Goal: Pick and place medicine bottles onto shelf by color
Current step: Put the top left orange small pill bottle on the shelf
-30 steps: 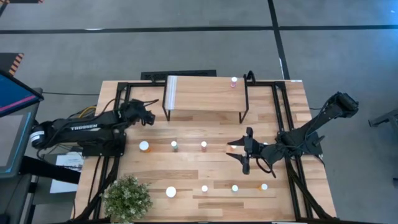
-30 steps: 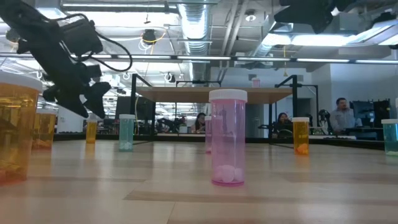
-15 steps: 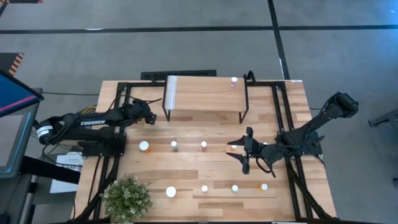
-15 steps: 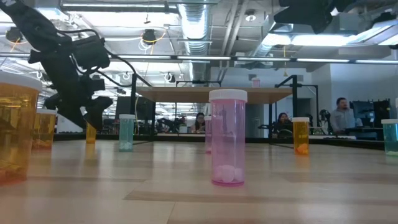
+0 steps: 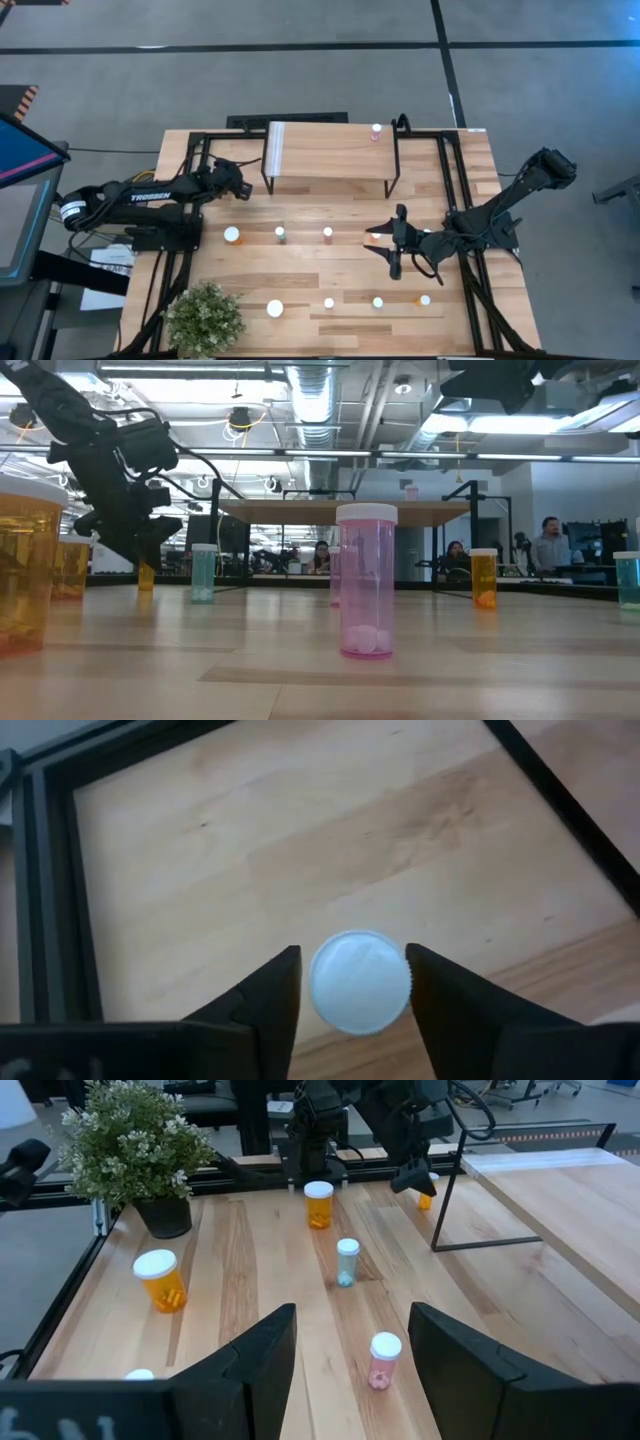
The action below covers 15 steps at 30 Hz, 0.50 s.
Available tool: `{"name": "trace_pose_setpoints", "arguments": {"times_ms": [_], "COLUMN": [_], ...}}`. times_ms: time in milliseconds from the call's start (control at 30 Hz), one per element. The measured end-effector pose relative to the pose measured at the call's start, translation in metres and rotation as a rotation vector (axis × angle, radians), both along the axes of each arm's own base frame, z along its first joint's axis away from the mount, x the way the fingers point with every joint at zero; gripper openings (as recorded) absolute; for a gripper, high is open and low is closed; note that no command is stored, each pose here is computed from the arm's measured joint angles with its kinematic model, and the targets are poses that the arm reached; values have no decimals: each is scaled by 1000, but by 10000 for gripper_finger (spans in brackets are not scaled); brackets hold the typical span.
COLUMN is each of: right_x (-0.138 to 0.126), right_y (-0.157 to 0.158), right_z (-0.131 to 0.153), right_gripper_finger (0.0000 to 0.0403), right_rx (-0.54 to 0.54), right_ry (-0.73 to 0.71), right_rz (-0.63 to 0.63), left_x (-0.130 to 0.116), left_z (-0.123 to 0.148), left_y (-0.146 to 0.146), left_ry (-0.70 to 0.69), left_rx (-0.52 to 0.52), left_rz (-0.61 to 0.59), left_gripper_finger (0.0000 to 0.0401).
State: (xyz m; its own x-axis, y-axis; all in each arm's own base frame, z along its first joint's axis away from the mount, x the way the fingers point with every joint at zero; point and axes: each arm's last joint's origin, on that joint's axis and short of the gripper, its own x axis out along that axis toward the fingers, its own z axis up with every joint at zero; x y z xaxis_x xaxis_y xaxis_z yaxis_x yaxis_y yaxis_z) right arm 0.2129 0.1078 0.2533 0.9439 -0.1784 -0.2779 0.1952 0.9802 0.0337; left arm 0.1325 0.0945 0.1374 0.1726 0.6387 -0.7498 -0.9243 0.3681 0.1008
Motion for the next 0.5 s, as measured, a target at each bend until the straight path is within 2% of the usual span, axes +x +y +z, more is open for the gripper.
{"name": "trace_pose_setpoints", "arguments": {"times_ms": [267,500], "right_x": [0,0], "right_y": [0,0], "right_z": [0,-1], "right_gripper_finger": [216,216], "right_rx": [0,-4], "right_ry": [0,5], "right_rz": [0,-3], "left_x": [0,-1], "left_z": [0,3], "left_y": [0,-1], "left_ry": [12,7], "left_rx": [2,13], "left_rz": [-15,-28], "left_gripper_finger": [110,96]}}
